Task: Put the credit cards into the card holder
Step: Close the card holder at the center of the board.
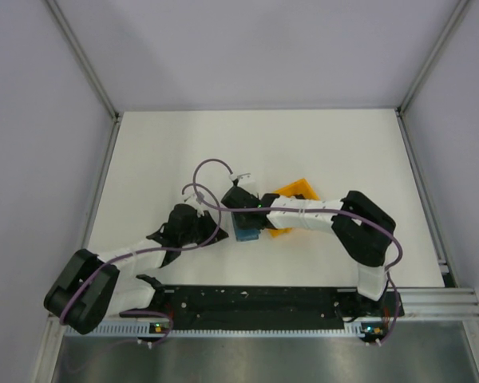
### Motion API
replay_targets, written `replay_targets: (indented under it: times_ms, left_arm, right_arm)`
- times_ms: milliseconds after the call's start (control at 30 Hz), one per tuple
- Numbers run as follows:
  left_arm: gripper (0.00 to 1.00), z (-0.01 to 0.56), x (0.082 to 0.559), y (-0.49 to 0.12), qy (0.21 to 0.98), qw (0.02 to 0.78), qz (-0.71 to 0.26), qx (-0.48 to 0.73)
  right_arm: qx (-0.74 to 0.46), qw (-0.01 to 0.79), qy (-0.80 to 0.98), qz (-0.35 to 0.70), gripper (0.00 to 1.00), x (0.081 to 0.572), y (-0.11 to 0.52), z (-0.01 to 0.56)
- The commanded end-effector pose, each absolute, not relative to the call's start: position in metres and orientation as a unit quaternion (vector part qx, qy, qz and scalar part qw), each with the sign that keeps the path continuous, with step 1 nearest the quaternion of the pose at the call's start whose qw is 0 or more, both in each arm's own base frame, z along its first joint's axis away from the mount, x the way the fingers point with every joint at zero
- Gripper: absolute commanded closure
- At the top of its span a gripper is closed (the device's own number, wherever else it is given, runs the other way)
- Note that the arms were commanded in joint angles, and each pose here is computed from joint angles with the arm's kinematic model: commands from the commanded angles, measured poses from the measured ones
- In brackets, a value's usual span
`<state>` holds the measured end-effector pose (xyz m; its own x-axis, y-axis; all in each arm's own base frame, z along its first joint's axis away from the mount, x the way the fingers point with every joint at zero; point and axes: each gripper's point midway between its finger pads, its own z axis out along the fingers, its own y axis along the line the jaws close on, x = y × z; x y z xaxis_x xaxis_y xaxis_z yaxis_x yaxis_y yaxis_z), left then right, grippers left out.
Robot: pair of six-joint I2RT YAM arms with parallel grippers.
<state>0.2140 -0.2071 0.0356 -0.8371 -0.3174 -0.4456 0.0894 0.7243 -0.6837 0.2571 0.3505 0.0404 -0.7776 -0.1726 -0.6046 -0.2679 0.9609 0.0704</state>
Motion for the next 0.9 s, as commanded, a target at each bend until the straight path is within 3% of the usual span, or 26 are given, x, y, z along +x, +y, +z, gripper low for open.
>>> replay_targets:
  times_ms: [0,333,433,800,867]
  left_arm:
    - [0.85,0.052,0.225,-0.216,0.875,0.297,-0.381,-0.049]
    - [0.85,0.053,0.226,-0.217,0.875,0.294,-0.380,-0.048]
    - [0.85,0.054,0.227,-0.218,0.874,0.296,-0.382,-0.046]
    - [0.85,0.057,0.228,-0.220,0.873,0.297,-0.384,-0.042]
    - [0.85,0.056,0.228,-0.219,0.874,0.296,-0.383,-0.042]
  right_arm:
    - [-0.108,0.341,0.931,0.074,0.59,0.267,0.339,0.065]
    - [-0.112,0.352,0.924,0.103,0.59,0.268,0.347,0.074]
    - [-0.108,0.346,0.926,0.106,0.68,0.265,0.348,0.071]
    - [-0.120,0.330,0.935,0.052,0.72,0.265,0.336,0.054]
    - [-0.120,0.331,0.935,0.050,0.80,0.266,0.337,0.054]
